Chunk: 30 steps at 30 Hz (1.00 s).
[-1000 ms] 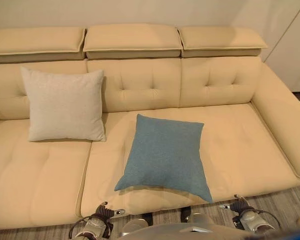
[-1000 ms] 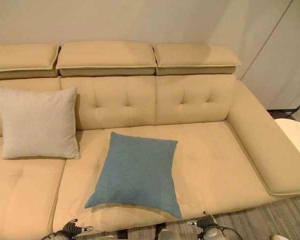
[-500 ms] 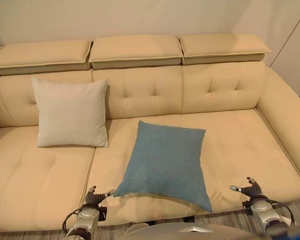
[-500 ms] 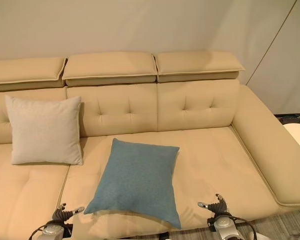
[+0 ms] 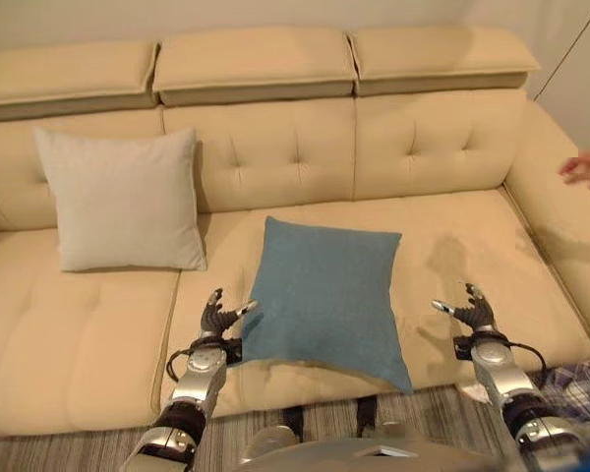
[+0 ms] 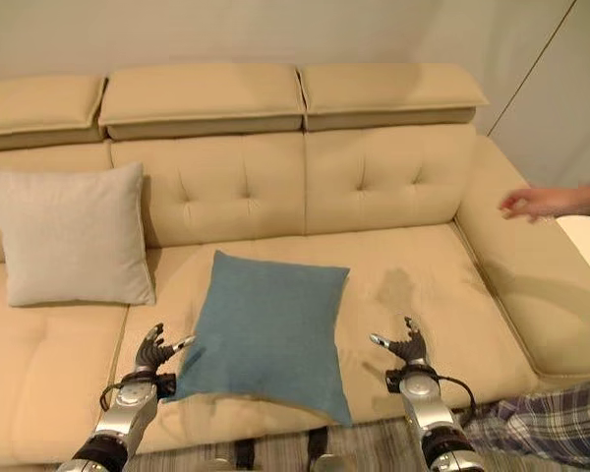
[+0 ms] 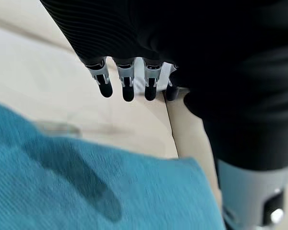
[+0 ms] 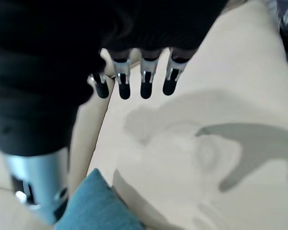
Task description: Pick up all the scattered cushions and arrange them neatly on the sofa.
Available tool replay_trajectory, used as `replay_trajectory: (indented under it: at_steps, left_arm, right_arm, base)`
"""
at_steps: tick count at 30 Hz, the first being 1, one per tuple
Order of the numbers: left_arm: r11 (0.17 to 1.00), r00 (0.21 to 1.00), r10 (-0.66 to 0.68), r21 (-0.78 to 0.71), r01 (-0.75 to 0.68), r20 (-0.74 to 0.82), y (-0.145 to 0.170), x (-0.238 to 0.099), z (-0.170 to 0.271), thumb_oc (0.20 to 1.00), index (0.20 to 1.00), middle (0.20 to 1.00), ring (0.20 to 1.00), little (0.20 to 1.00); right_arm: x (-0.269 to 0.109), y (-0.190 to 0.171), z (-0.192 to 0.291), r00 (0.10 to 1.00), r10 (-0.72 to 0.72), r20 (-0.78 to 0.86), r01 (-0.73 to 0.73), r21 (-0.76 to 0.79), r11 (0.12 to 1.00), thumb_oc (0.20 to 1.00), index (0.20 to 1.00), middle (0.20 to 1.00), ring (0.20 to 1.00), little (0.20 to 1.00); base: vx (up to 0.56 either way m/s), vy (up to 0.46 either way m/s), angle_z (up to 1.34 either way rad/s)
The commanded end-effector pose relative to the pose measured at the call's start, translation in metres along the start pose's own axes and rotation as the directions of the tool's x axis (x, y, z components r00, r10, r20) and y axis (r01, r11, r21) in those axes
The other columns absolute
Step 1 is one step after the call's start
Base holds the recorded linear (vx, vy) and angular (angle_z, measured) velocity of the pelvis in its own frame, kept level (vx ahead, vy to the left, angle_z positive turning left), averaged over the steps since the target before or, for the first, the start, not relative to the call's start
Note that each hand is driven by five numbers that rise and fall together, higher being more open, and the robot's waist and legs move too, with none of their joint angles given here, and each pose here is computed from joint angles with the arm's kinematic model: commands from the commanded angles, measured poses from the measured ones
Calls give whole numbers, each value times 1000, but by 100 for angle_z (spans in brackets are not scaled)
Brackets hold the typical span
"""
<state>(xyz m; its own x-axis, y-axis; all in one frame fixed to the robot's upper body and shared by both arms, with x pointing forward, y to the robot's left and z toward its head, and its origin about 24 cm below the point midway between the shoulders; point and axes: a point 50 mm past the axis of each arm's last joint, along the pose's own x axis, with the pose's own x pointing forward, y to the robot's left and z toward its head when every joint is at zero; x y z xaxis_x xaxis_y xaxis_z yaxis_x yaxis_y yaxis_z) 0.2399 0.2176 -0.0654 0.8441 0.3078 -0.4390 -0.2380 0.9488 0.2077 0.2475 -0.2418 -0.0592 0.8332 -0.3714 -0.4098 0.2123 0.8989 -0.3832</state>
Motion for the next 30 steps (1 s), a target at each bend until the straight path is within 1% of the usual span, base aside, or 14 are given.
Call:
replay_trajectory:
  at_steps: [1, 7, 8, 10, 16, 21, 24, 27, 30]
  left_arm:
    - [999, 991, 20, -36, -16, 134, -8, 11, 37, 1000, 1000, 1000, 1000, 1000]
    - [999, 968, -18, -33, 27, 251, -29, 17, 75, 1000, 1000, 1000, 1000, 1000]
    - [998, 957, -29, -38, 42, 287, -36, 18, 88, 1000, 1000, 1000, 1000, 1000]
    - [998, 955, -31, -40, 44, 297, -37, 18, 91, 1000, 1000, 1000, 1000, 1000]
    - [994, 928, -69, -52, 95, 366, -54, 16, 112, 1000, 1000, 1000, 1000, 1000]
    - [990, 914, -102, -52, 132, 392, -64, 11, 118, 1000, 1000, 1000, 1000, 1000]
    - [985, 905, -143, -34, 171, 401, -73, 6, 116, 1000, 1000, 1000, 1000, 1000]
    - [984, 904, -151, -25, 176, 401, -74, 5, 115, 1000, 1000, 1000, 1000, 1000]
    - [984, 909, -161, -15, 180, 385, -73, 3, 107, 1000, 1000, 1000, 1000, 1000]
  right_arm:
    - [8, 9, 39, 991, -22, 129, 8, 104, 995, 1000, 1000, 1000, 1000, 1000]
    - [11, 29, 75, 975, 10, 222, -43, 145, 989, 1000, 1000, 1000, 1000, 1000]
    - [11, 37, 87, 968, 26, 248, -68, 163, 984, 1000, 1000, 1000, 1000, 1000]
    - [11, 39, 90, 966, 26, 255, -72, 173, 982, 1000, 1000, 1000, 1000, 1000]
    - [7, 56, 112, 946, 61, 318, -131, 203, 971, 1000, 1000, 1000, 1000, 1000]
    - [3, 65, 117, 937, 90, 338, -163, 193, 968, 1000, 1000, 1000, 1000, 1000]
    - [0, 72, 112, 937, 111, 332, -178, 179, 968, 1000, 1000, 1000, 1000, 1000]
    - [-1, 72, 109, 938, 113, 328, -179, 179, 967, 1000, 1000, 1000, 1000, 1000]
    - [-2, 70, 95, 949, 115, 294, -171, 174, 970, 1000, 1000, 1000, 1000, 1000]
  base:
    - [-95, 10, 0]
    - [-73, 17, -1]
    - [-33, 28, 2]
    - [0, 0, 0]
    - [0, 0, 0]
    - [0, 0, 0]
    - [-4, 9, -3]
    - [0, 5, -4]
    - [0, 0, 0]
